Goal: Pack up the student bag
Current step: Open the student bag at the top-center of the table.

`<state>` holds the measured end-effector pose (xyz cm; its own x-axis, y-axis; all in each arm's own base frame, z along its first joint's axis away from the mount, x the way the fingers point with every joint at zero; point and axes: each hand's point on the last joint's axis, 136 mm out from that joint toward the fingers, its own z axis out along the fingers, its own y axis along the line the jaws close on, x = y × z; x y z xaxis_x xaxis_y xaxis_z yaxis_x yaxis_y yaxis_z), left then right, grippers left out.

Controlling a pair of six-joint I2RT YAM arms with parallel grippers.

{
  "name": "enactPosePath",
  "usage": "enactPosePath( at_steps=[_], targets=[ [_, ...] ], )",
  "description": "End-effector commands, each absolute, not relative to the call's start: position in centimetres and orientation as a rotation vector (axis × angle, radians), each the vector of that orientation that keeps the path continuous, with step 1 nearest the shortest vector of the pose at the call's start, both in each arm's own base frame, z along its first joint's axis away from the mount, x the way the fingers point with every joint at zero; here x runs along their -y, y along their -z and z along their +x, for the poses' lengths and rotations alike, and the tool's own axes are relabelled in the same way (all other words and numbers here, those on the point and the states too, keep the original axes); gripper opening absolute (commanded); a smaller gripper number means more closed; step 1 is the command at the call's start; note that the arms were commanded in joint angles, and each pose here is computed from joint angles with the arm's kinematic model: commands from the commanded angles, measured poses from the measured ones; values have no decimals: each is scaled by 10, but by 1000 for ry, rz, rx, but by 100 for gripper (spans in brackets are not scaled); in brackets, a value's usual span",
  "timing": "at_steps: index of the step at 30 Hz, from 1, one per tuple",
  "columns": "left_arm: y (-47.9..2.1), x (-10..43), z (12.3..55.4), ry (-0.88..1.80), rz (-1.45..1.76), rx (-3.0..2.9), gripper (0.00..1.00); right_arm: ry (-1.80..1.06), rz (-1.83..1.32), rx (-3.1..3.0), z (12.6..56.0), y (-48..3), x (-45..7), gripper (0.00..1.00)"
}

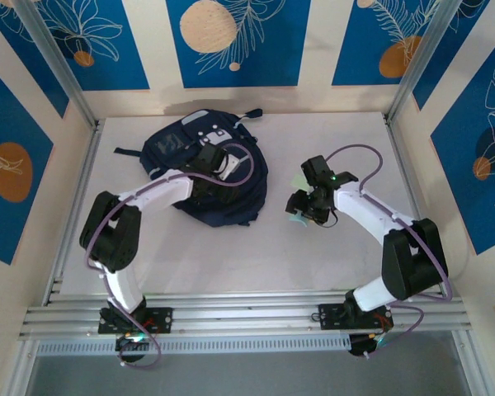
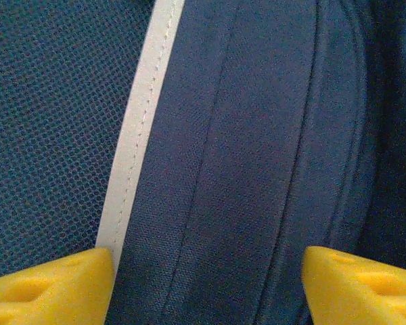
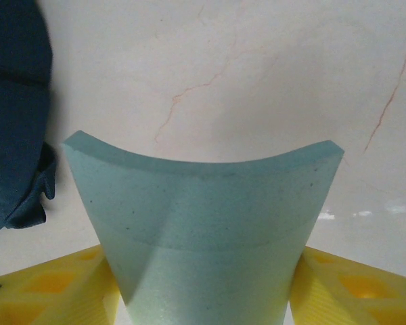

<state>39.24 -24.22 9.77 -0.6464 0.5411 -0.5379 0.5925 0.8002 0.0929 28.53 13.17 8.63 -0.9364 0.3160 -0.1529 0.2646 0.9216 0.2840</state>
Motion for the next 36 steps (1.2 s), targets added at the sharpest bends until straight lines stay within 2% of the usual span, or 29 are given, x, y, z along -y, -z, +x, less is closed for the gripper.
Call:
enactPosePath(
  at_steps=[1, 5, 7, 9, 17, 23, 30, 36],
  targets=[
    [-96, 243, 395, 55, 877, -2438, 63, -459, 448, -2852, 287, -95, -134, 62],
    [-98, 244, 399, 55, 846, -2444, 33, -473, 447, -2843, 290, -97, -134, 62],
    [-102, 249, 397, 95, 845, -2440, 21, -481, 443, -2841, 292, -98, -135, 61],
    [-109, 254, 394, 154, 828, -2443, 0, -489, 441, -2837, 294, -99, -137, 61],
    [-162, 271, 384, 450, 652, -2433, 0, -626, 408, -2788, 313, -117, -159, 59],
    [-196, 269, 394, 635, 498, -2404, 0, -751, 346, -2731, 339, -137, -193, 59],
    [-213, 260, 412, 698, 388, -2356, 0, -868, 215, -2699, 378, -151, -261, 60],
    [-216, 261, 415, 725, 342, -2349, 0, -897, 230, -2737, 411, -135, -299, 62]
  ],
)
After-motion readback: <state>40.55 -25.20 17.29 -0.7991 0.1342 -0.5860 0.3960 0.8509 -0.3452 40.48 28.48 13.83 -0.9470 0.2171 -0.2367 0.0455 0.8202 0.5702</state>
